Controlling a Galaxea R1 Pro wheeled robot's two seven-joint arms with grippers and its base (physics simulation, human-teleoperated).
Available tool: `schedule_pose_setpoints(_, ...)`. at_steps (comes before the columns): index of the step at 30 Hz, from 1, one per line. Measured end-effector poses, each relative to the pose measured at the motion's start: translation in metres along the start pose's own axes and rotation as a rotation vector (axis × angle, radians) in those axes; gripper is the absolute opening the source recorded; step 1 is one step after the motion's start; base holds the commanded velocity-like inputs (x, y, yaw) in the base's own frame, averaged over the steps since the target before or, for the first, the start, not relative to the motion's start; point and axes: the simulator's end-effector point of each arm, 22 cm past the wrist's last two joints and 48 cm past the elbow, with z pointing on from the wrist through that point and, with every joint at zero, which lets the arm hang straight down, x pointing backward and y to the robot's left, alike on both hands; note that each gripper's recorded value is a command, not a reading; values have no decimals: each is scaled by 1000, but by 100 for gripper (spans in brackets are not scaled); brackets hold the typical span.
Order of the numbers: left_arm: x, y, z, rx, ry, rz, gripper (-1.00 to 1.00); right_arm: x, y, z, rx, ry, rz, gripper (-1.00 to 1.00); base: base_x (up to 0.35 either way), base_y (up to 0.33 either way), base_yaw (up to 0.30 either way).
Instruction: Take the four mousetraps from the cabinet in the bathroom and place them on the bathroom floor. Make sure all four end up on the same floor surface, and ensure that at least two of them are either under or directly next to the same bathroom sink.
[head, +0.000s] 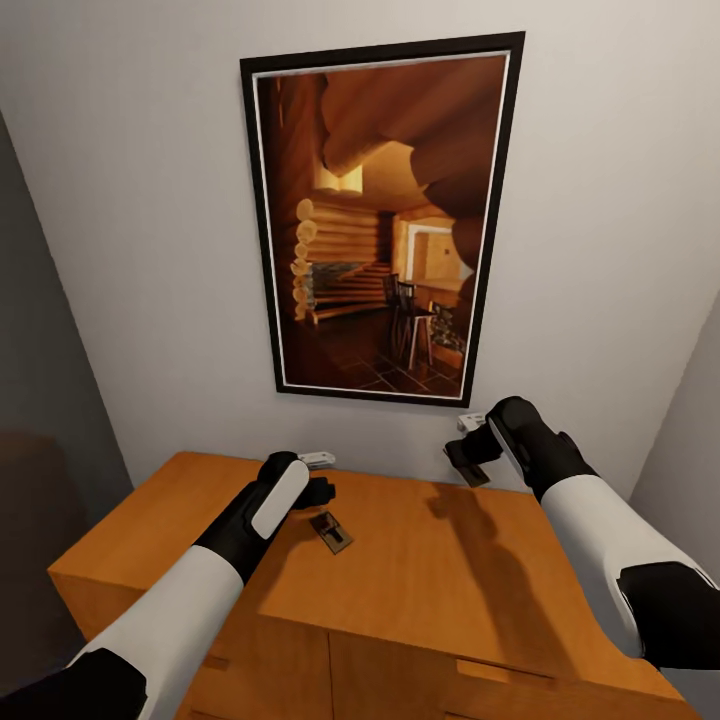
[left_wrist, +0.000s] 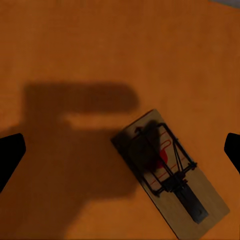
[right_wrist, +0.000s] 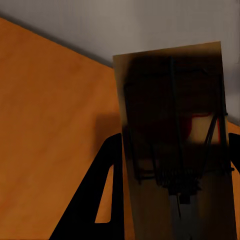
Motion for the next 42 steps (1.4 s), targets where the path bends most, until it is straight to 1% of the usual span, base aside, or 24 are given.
schedule_pose_setpoints(6, 5, -8, 1, 11, 11, -1, 100, 0, 0, 0, 0, 1, 0, -100, 3, 0, 0)
schedule_pose_setpoints(9, 8, -21, 0, 27, 16, 0, 100, 0, 0, 0, 0, 1, 0, -100, 0, 0, 0)
schedule_pose_setpoints(10, 9, -25, 0, 31, 14, -5, 100, 0, 0, 0, 0, 1, 1, -100, 0, 0, 0)
schedule_pose_setpoints(12, 10, -29, 3, 31, 2, -31, 100, 1, 0, 1, 0, 2, 1, -100, 0, 0, 0)
schedule_pose_setpoints(15, 12, -21, 10, 2, -9, -64, 100, 1, 0, 1, 0, 3, 1, -100, 0, 0, 0)
schedule_pose_setpoints(16, 13, -16, 13, -21, -13, -79, 100, 1, 0, 1, 0, 4, 1, -100, 0, 0, 0)
schedule_pose_setpoints(19, 12, -2, 15, -76, -29, -112, 100, 1, 0, 1, 0, 4, 2, -100, 0, 0, 0)
schedule_pose_setpoints(21, 12, 2, 15, -95, -34, -126, 100, 2, 0, 1, 0, 4, 2, -100, 0, 0, 0)
schedule_pose_setpoints(28, 16, 5, 16, -107, -21, -159, 100, 2, -1, 1, -1, 4, 3, -100, 0, 0, 0)
schedule_pose_setpoints(34, 15, 6, 15, -114, -23, -164, 100, 2, -1, 1, -1, 5, 3, -100, 0, 0, 0)
schedule_pose_setpoints(42, 15, 2, 14, -98, -16, -174, 100, 2, -1, 1, -1, 5, 4, -100, 0, 0, 0)
